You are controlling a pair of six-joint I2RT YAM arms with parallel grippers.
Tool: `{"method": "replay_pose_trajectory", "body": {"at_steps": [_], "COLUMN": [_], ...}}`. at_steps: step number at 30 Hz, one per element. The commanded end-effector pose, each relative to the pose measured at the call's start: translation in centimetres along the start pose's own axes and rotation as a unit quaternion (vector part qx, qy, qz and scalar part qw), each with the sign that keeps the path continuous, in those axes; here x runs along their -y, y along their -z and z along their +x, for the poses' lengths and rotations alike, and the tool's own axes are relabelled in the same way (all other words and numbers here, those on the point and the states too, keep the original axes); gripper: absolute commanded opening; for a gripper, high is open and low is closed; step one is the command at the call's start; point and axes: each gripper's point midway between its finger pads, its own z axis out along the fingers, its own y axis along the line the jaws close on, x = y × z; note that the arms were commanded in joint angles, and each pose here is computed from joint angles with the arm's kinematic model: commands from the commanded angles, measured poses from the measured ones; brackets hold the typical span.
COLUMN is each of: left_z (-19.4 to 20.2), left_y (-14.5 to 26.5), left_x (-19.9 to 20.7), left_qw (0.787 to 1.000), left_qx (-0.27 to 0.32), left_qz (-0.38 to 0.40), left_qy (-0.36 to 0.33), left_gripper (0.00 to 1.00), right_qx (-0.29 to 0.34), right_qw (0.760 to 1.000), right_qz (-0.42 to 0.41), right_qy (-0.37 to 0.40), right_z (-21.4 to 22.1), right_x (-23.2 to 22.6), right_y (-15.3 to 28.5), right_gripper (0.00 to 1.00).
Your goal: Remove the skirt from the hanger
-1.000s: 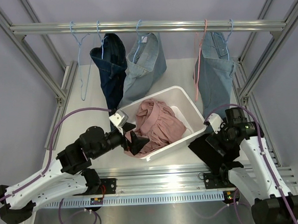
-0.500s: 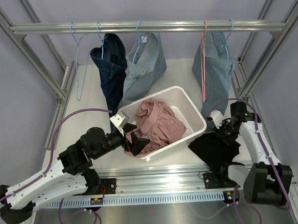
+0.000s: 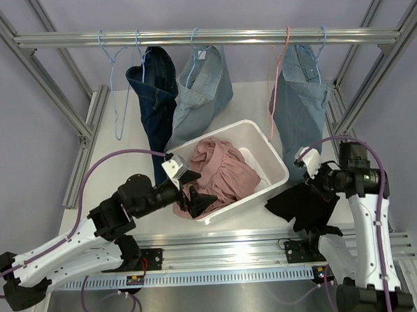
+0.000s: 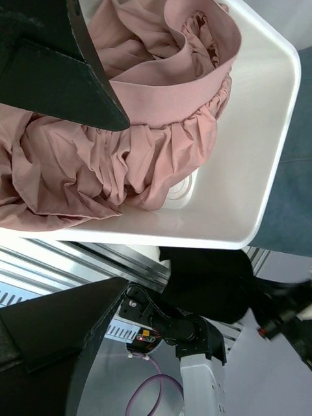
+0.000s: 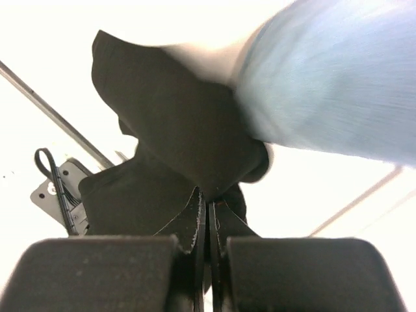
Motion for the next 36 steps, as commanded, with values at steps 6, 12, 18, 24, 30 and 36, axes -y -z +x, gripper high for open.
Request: {"method": "replay_pose_trajectory", "body": {"at_steps": [6,12,18,24,30,36], "left_z": [-2.6,-3.2,-2.8,-2.3,-2.4,-2.0], "left_y": [-1.2,-1.0,-0.5,-0.1,0.4,1.0], "left_x": [1.2,0.7,0.2,-0.3,-0.9,-1.6], "left_qw": [0.999,0.999,1.0,1.0,0.999,0.998], "left_qx": [0.031,0.031,0.023,0.018,0.02,0.015], "left_qz": [0.029,0.008,-0.007,-0.021,-0.04,-0.059], "left_qy": [-0.033,-0.029,-0.019,-0.014,-0.008,-0.009], "left_gripper": [0.99,0.99,0.99,0.99,0.99,0.99], "right_qx": [0.155,0.28,0.366,0.397,0.389,0.357], "right_qw": [0.986,0.957,0.921,0.9,0.913,0.932], "right_qz": [0.025,-0.038,-0.118,-0.158,-0.123,-0.058], "right_qy": [0.053,0.061,0.061,0.083,0.002,-0.034], "right_z": [-8.3,-16.3,-22.4,-27.1,-30.1,-29.2], "right_x": [-3.4,-4.3,-4.5,-6.0,-2.6,0.8], "right_y": [10.6,16.2,20.2,20.4,14.4,8.4], "right_gripper": [0.0,0.0,0.0,0.0,0.0,0.0]}}
